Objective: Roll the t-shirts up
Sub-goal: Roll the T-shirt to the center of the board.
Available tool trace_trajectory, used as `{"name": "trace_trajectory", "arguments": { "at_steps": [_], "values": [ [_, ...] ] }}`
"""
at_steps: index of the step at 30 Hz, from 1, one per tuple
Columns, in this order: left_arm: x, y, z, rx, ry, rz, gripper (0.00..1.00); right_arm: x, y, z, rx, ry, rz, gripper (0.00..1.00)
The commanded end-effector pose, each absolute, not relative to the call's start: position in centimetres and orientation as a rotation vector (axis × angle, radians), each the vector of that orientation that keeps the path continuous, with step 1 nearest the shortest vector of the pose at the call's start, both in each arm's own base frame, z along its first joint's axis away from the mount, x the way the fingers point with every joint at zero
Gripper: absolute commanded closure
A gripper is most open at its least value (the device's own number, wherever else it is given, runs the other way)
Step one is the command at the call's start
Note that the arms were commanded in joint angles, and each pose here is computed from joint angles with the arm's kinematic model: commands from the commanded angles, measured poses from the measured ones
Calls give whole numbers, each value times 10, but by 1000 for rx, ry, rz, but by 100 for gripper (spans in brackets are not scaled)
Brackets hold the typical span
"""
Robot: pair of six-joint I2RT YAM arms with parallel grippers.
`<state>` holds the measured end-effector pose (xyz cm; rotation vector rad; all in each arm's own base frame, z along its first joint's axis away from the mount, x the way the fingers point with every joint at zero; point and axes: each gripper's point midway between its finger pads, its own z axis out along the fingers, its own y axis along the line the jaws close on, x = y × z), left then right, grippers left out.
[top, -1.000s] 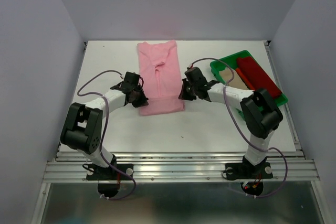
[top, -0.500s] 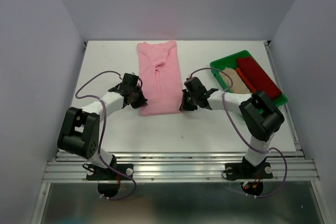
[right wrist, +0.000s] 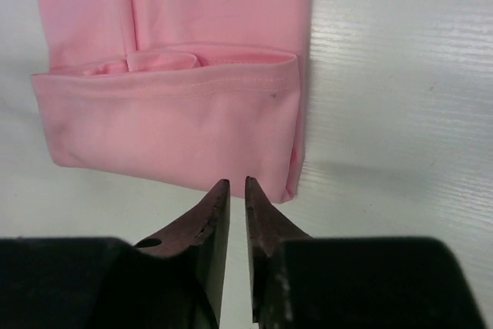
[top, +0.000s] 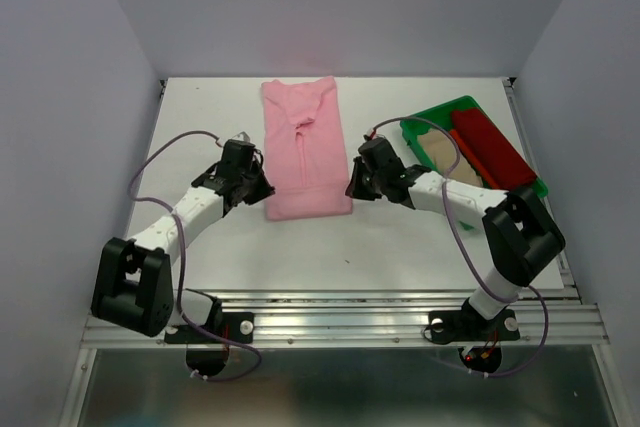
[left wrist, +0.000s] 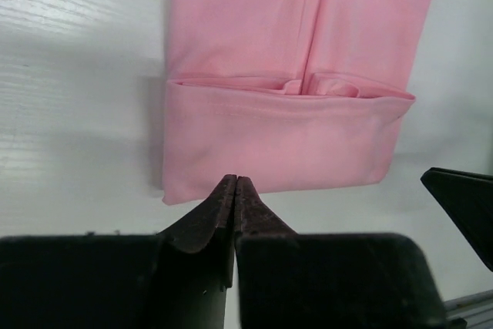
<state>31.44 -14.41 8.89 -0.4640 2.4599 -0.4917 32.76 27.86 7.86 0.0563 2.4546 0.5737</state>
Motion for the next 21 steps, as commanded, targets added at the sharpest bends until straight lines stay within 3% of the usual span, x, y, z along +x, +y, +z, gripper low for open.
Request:
{"name": "trace_trajectory", "arguments": {
  "at_steps": [1,2,3,6,10,16,21],
  "values": [
    [296,-133,93,-474,2425,-472,81,324,267,78,79,2445,518,77],
    [293,-132,91,-477,2427,-475,76,322,267,76,80,2454,525,74],
    [289,-132,88,-480,2431,-480,71,318,269,73,77,2470,543,64],
    [278,-131,75,-490,2457,-487,53,313,270,67,74,2493,562,54],
    [273,-132,60,-498,2484,-490,44,311,271,64,71,2501,572,49],
    [273,-134,47,-504,2512,-494,42,310,275,52,72,2525,580,49],
    [277,-132,45,-523,2497,-479,48,312,279,48,80,2525,595,50]
  ]
}}
